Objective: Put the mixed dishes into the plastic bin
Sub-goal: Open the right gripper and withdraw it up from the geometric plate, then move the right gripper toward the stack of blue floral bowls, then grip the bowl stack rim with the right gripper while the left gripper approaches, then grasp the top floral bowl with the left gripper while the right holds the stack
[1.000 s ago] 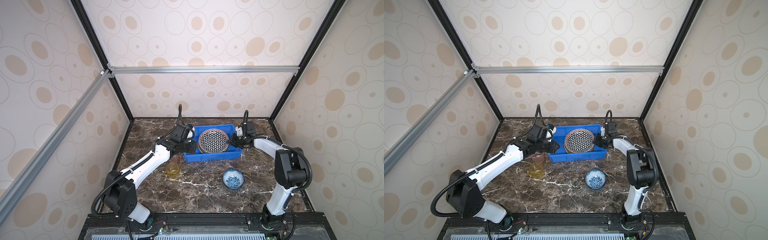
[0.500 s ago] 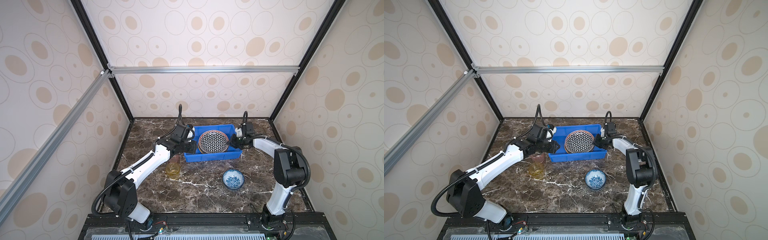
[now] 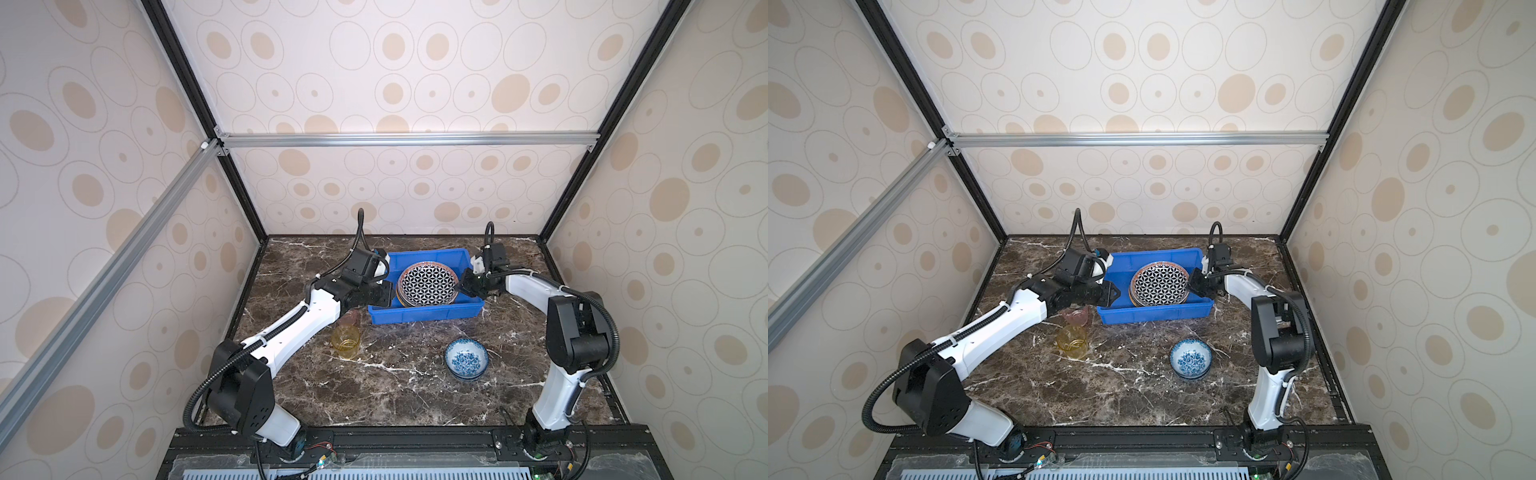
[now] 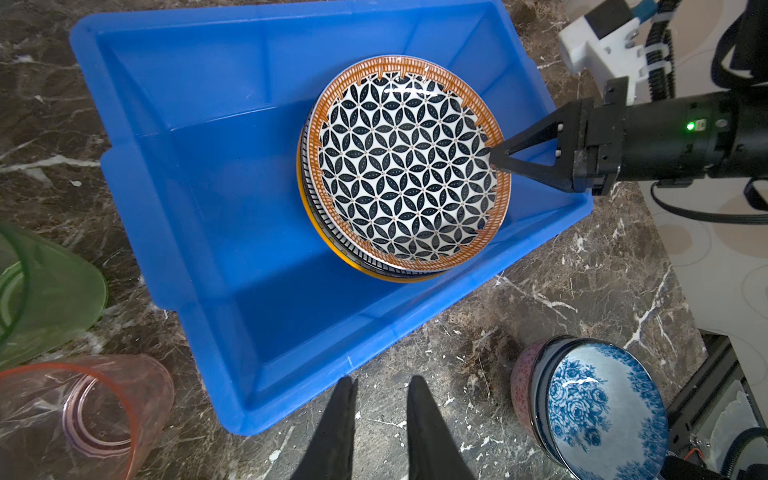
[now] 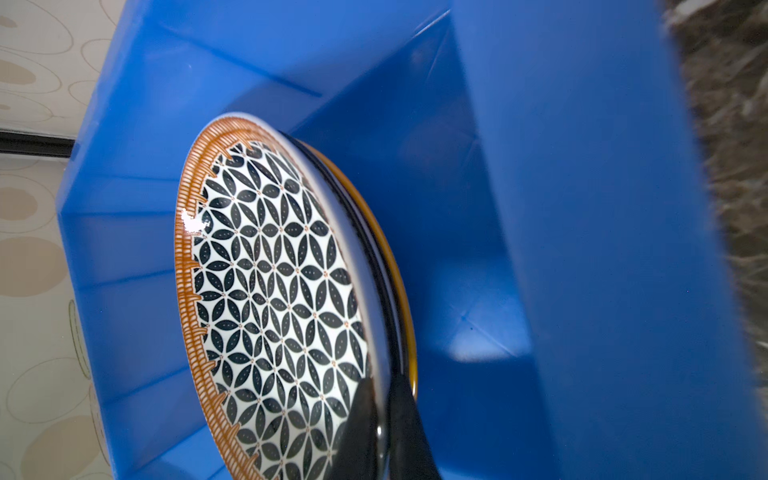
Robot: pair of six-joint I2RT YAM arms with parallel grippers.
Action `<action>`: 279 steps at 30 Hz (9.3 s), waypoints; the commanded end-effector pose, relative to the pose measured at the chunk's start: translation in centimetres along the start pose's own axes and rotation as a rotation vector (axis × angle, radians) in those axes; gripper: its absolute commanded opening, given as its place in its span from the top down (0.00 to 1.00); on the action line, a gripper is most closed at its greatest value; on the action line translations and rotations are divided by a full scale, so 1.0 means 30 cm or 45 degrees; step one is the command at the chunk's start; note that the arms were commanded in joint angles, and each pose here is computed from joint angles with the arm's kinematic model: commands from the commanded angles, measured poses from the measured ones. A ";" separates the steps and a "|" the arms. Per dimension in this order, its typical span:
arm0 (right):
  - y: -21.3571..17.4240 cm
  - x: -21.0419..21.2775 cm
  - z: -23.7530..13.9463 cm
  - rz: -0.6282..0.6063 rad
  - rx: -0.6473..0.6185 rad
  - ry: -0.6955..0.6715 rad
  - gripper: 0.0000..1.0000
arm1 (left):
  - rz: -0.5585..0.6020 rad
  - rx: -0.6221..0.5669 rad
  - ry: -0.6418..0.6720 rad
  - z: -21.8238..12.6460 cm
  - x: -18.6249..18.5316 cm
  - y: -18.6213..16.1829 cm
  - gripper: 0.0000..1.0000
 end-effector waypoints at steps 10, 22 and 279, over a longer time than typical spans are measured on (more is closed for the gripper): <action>0.036 0.039 -0.004 -0.019 -0.023 0.031 0.89 | 0.001 -0.051 -0.014 -0.029 -0.003 0.026 0.76; 0.031 0.015 0.004 -0.024 -0.016 -0.012 0.85 | -0.006 -0.065 -0.022 -0.041 -0.008 0.027 0.76; -0.602 -0.362 -0.451 -0.286 0.034 -0.299 0.90 | 0.299 0.378 -0.254 0.289 -0.624 -0.246 0.75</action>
Point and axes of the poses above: each gripper's point midway between its finger pads, its own z axis out along the fingers, its own x axis along the line the jaws close on, y = z × x, the point moved 4 cm from there along -z, back along the fingers, and after that the axes turned 15 degrees about z, right-handed, at the moved point
